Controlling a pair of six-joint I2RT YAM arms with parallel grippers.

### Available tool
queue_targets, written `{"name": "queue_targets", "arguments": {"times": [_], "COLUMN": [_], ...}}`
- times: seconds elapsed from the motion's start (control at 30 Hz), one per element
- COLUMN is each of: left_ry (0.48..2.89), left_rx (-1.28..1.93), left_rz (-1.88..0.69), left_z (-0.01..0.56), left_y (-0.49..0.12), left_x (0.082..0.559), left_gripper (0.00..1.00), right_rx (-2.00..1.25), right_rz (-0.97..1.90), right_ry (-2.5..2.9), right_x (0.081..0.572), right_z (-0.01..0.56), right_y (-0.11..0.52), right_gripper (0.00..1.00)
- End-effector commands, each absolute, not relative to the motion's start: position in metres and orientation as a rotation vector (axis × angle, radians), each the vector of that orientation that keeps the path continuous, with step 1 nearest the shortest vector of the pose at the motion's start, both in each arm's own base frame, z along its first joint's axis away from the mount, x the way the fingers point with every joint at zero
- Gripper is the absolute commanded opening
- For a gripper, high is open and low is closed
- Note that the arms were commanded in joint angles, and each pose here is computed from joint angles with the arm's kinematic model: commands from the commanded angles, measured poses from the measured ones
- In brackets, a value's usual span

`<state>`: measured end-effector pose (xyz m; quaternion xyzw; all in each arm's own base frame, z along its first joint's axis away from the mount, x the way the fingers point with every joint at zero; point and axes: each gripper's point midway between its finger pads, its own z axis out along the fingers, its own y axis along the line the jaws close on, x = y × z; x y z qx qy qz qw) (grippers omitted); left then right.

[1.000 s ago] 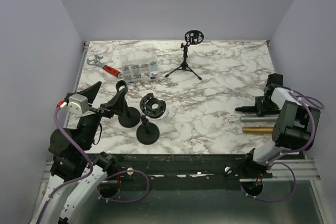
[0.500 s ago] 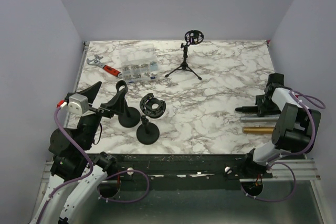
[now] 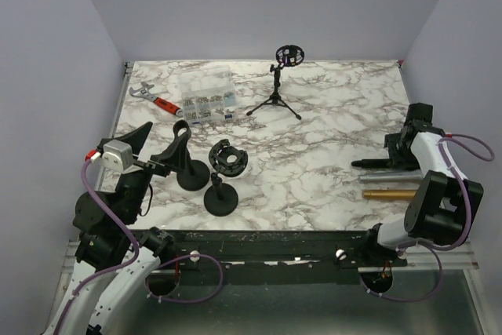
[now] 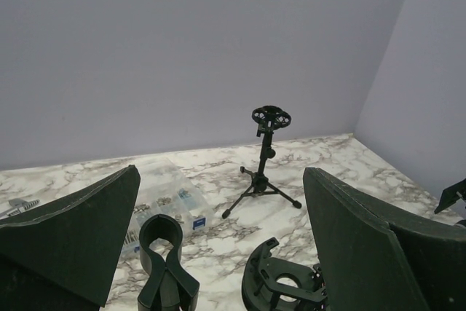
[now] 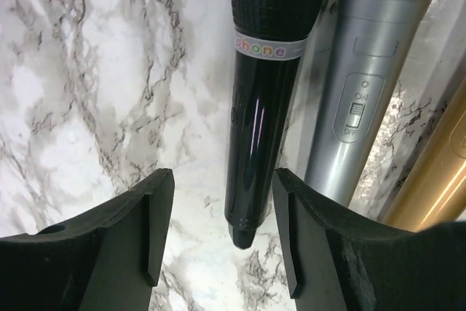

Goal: Remove the microphone from the stand

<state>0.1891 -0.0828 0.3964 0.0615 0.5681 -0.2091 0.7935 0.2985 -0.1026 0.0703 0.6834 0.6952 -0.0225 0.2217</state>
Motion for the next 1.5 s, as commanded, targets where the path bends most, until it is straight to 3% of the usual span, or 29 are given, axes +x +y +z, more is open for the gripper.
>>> {"name": "queue_targets", "arguments": {"times": [0.0, 0.17, 0.43, 0.6, 0.8, 1.0, 1.33, 1.47], "left_ry": [1.241, 1.254, 1.272, 1.277, 1.281, 1.247, 1.127, 1.047], "left_rx": [0.133, 0.137, 0.14, 0.127, 0.127, 0.089, 0.076, 0.061], "left_rz": [-0.446, -0.446, -0.442, -0.466, -0.566, -0.687, -0.739, -0.718], "left_z": [0.39, 0.387, 0.382, 0.379, 0.379, 0.385, 0.419, 0.44], "left_y": [-0.085, -0.087, -0.09, -0.092, -0.101, -0.102, -0.085, -0.069], "left_x": [0.193, 0.197, 0.202, 0.203, 0.193, 0.172, 0.132, 0.115], "left_gripper": [0.99, 0.99, 0.98, 0.99, 0.99, 0.99, 0.98, 0.99], "right_rx": [1.813, 1.543, 0.966, 0.63, 0.353, 0.298, 0.528, 0.538], "right_rz": [0.028, 0.259, 0.431, 0.744, 1.027, 0.936, 0.455, 0.44], "right_ry": [1.976, 2.107, 2.241, 2.24, 2.092, 1.896, 1.7, 1.575], "right_x": [0.298, 0.309, 0.313, 0.3, 0.263, 0.23, 0.186, 0.165], "right_z": [0.089, 0.102, 0.15, 0.175, 0.208, 0.251, 0.295, 0.326], "right_y": [-0.093, -0.061, 0.023, 0.089, 0.126, 0.112, 0.027, 0.017], "right_gripper": [0.63, 0.68, 0.84, 0.92, 1.0, 1.0, 1.0, 1.0]}}
